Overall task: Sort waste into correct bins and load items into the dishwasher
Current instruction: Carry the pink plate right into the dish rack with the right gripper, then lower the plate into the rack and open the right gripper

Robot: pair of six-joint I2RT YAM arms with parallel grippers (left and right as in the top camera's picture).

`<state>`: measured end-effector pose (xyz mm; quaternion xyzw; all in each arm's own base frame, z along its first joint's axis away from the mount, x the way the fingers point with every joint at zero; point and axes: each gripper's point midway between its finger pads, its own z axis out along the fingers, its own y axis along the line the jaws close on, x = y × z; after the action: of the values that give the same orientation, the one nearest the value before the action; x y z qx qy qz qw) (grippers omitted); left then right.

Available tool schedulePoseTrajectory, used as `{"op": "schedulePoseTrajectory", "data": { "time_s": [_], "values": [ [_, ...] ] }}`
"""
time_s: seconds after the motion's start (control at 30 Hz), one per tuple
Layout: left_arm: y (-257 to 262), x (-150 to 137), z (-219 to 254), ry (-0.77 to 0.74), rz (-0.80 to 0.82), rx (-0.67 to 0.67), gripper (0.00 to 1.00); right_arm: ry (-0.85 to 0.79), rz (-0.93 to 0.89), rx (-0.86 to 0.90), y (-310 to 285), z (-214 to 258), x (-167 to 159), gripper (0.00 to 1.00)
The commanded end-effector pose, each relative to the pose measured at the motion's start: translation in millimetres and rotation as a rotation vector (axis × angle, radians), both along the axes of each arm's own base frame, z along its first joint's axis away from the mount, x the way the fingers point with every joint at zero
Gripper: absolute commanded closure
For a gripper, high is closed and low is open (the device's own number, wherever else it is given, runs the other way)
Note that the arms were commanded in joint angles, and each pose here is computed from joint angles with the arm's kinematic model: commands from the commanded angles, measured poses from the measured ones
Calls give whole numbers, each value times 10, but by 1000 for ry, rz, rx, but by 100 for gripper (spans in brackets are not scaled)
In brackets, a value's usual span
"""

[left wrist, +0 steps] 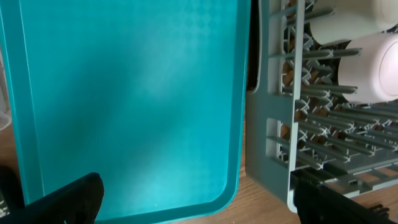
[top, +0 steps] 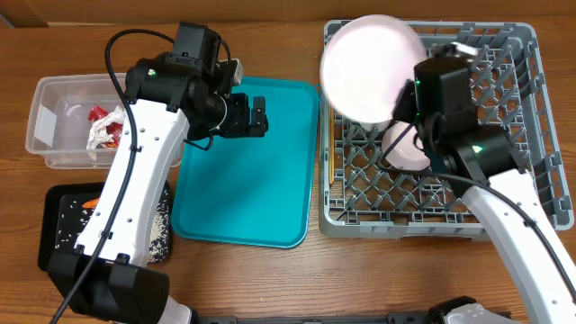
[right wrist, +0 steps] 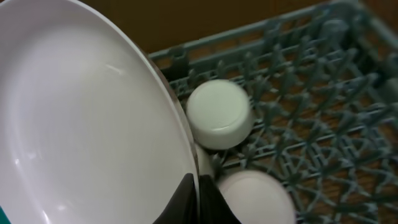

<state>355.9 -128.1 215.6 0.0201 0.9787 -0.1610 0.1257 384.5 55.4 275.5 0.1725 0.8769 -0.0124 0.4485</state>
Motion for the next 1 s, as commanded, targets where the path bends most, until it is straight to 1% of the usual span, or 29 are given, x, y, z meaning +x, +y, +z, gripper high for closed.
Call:
{"op": "schedulePoseTrajectory", "data": {
  "time_s": [0.0, 0.23, 0.33, 0.5, 0.67, 0.77, 0.97],
  "values": [
    [3, -6, 3, -11, -7, 7, 0, -84, -172, -106, -223, 255, -102, 96],
    [-1, 33, -42, -4, 3, 7, 0, -110, -207, -197, -24, 247, -241, 96],
    [-4, 45, -49, -5, 3, 6, 0, -105, -233, -229, 95, 136, -264, 96],
    [-7, 54, -78, 2, 2, 9, 0, -87, -289, -318, 163, -98, -209, 96],
    [-5, 54, -78, 2, 3, 9, 0, -42, -283, -359, 277, -383, -106, 96],
    [28, 64, -86, -2, 9, 28, 0, -14, -266, -358, 330, -504, -69, 96],
    [66, 71, -96, -5, 17, 50, 0, 64, -198, -289, 486, -733, -52, 96]
  ]
}}
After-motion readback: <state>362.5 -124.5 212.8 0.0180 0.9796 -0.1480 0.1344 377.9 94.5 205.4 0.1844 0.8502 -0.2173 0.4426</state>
